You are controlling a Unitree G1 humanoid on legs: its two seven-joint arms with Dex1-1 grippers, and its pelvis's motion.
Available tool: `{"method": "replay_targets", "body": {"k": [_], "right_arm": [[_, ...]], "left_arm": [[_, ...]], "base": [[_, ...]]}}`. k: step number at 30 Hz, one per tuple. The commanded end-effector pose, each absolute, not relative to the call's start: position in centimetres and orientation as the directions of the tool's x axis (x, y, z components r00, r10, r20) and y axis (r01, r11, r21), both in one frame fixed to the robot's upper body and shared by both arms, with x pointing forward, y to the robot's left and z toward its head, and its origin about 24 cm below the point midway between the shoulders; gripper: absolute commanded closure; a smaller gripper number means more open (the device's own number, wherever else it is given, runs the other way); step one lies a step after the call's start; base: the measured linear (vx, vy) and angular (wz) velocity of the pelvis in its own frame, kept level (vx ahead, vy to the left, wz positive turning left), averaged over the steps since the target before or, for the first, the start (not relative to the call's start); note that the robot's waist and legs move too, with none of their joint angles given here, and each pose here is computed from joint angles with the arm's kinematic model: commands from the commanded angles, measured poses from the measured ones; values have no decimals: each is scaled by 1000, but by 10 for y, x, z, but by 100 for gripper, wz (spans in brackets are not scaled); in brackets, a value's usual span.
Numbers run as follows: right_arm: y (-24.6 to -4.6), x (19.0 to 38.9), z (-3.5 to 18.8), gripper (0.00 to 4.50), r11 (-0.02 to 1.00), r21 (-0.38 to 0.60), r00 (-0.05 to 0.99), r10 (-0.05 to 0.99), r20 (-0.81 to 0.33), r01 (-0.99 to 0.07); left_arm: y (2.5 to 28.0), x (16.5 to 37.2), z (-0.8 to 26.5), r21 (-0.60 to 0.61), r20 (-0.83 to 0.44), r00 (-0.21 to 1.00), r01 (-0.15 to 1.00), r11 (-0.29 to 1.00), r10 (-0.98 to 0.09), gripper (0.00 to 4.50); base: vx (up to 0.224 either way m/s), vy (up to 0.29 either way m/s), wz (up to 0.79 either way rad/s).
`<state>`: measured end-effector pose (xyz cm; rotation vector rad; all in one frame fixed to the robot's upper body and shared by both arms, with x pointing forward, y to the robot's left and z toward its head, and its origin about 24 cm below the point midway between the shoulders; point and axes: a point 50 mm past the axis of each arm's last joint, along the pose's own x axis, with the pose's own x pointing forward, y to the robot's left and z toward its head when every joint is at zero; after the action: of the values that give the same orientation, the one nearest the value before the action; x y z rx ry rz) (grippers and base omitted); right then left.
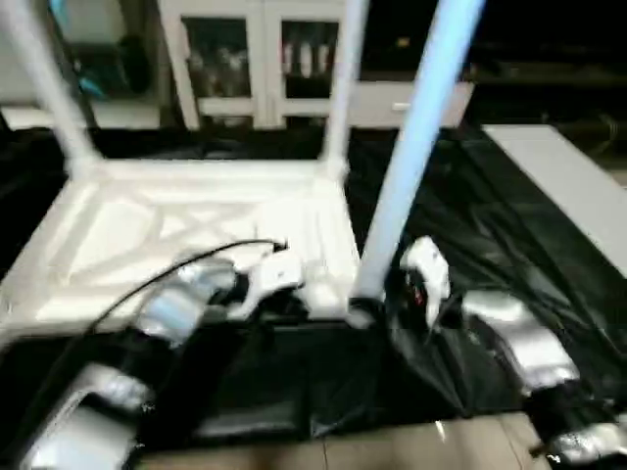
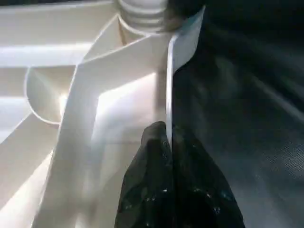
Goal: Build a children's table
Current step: Rotate leg to tighten
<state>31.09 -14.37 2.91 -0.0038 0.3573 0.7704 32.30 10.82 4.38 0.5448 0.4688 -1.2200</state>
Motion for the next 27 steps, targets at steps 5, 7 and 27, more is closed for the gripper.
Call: {"method": "replay_targets", "body": {"k": [5, 7, 27], "right_arm": [[-137, 333, 13, 201, 987, 48, 923, 160, -350, -153], [-131, 337, 15, 201, 998, 20, 944, 58, -324, -55], [-141, 333, 68, 50, 873, -7, 872, 487, -51, -488]], "left_arm": [[78, 340, 30, 196, -526, 570, 803, 563, -631, 450], [73, 343, 30, 232, -509, 612, 774, 589, -605, 450], [100, 328, 16, 184, -622, 385, 918, 351, -682, 450]], "base": [[0, 0, 0], [0, 0, 0], [0, 0, 0]]}}
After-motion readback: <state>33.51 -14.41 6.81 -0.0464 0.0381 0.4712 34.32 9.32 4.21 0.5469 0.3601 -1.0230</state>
